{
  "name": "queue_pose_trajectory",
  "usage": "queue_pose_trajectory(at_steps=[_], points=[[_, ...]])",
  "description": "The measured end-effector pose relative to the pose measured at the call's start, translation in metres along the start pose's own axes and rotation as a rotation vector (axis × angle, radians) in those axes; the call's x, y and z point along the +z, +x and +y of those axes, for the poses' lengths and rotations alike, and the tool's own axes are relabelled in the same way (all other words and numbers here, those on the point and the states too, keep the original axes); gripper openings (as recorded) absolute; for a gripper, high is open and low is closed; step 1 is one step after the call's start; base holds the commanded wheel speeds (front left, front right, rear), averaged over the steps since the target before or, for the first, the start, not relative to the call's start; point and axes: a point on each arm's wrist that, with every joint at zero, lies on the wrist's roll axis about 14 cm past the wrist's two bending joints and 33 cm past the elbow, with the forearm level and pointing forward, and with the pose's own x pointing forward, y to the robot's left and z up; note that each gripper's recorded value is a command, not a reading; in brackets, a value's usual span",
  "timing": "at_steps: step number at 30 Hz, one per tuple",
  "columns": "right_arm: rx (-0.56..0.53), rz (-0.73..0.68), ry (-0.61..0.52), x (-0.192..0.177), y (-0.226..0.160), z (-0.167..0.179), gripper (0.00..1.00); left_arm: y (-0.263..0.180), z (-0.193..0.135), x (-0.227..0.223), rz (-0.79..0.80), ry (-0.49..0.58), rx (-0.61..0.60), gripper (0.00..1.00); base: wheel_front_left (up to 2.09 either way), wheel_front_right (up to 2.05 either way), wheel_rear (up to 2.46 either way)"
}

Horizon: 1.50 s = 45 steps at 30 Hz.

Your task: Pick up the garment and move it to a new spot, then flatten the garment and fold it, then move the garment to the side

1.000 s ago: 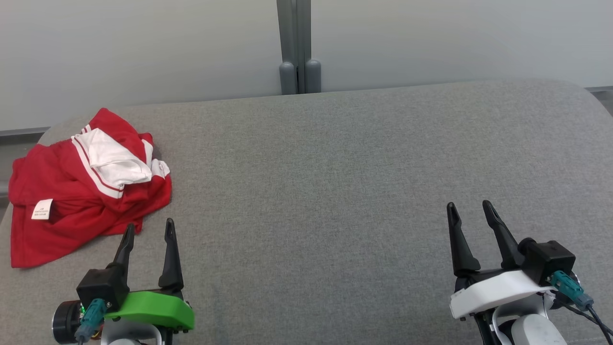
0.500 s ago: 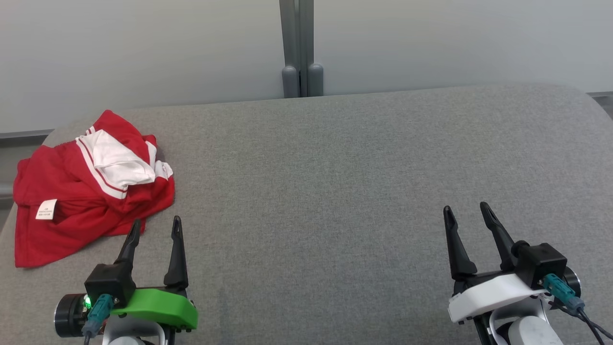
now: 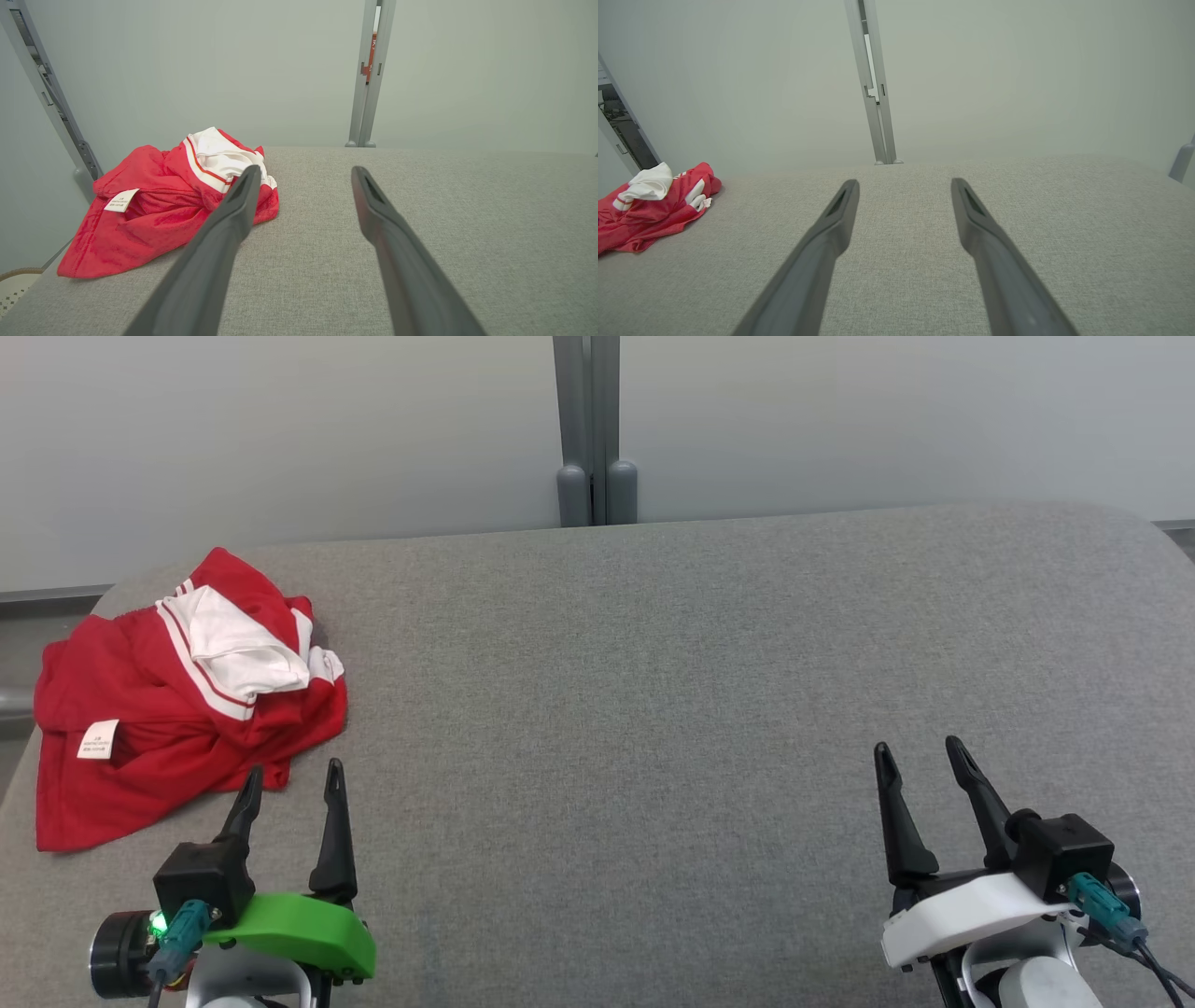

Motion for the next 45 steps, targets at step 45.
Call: queue_pose_trajectory(at_steps=[45], points=[[0.183,0.057,0.06,-0.023,0.028,0.061,1.0,-0.045,0.075,0.007,-0.02,0.028,0.24,1.0,0.0,0.0,0.0]])
